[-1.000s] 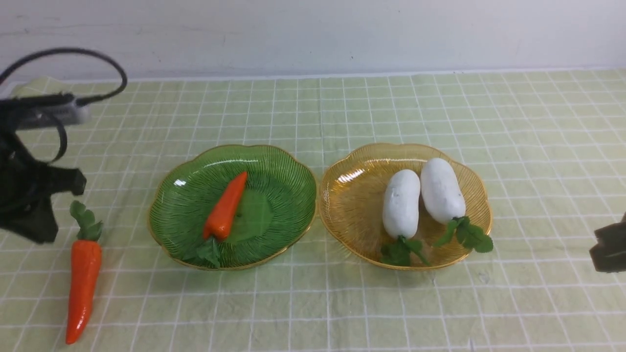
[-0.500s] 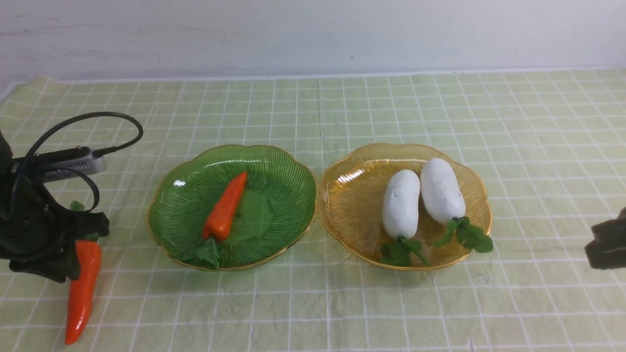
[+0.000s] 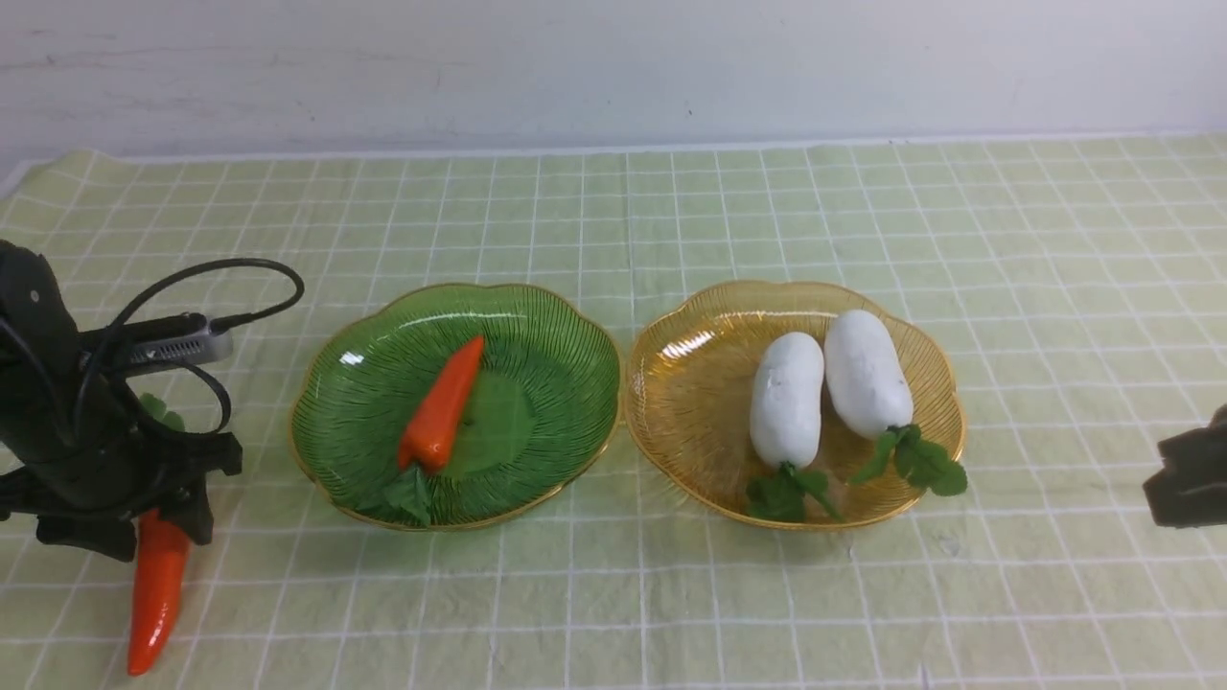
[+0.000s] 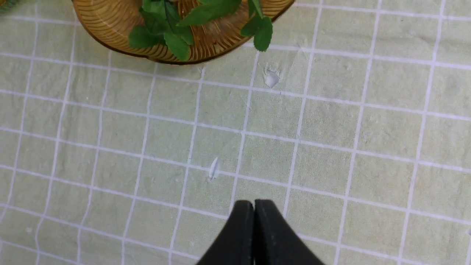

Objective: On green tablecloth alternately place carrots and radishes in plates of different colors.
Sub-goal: 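Pick up the carrot and put it on the nearest plate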

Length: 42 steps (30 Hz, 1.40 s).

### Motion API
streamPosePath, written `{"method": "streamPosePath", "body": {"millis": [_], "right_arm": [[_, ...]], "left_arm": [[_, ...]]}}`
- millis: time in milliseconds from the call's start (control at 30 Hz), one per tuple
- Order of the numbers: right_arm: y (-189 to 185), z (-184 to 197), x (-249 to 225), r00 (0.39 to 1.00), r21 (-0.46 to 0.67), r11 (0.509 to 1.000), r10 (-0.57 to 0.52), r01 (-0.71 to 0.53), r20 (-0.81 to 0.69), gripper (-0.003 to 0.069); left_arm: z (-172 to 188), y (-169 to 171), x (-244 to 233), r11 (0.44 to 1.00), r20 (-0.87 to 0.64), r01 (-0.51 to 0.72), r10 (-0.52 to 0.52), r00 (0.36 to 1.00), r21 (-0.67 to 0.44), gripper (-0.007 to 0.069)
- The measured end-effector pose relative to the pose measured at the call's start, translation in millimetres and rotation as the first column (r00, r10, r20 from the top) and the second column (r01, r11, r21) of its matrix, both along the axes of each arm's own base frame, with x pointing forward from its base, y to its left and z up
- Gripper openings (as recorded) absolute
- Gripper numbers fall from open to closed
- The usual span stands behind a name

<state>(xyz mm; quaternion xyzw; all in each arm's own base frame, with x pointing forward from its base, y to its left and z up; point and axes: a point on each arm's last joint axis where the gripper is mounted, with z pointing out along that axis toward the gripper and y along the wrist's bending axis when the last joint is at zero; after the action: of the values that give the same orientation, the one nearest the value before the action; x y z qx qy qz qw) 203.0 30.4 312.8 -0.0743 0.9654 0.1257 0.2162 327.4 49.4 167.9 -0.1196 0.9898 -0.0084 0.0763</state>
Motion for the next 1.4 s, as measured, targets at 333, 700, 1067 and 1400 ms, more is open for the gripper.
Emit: {"method": "streamPosePath", "body": {"millis": [333, 700, 1067, 1400], "right_arm": [[0, 0, 1, 1.000, 0.005, 1.000, -0.003, 0.003, 0.007, -0.0015], [0, 1, 2, 1.000, 0.008, 1.000, -0.006, 0.006, 0.017, -0.0015], [0, 1, 2, 1.000, 0.009, 1.000, -0.008, 0.007, 0.020, -0.0015], [0, 1, 2, 1.000, 0.007, 1.000, -0.002, 0.002, 0.023, -0.0015]], "left_arm": [[38, 8, 6, 0.996, -0.056, 0.051, -0.047, 0.997, 0.076, 0.0227], [101, -77, 53, 0.968, 0.286, 0.228, -0.189, 0.940, -0.109, 0.0227], [46, -118, 82, 0.949, 0.305, 0.305, -0.267, 0.914, -0.083, 0.0309], [67, -119, 69, 0.902, 0.239, 0.425, -0.398, 0.886, -0.075, 0.0526]]}}
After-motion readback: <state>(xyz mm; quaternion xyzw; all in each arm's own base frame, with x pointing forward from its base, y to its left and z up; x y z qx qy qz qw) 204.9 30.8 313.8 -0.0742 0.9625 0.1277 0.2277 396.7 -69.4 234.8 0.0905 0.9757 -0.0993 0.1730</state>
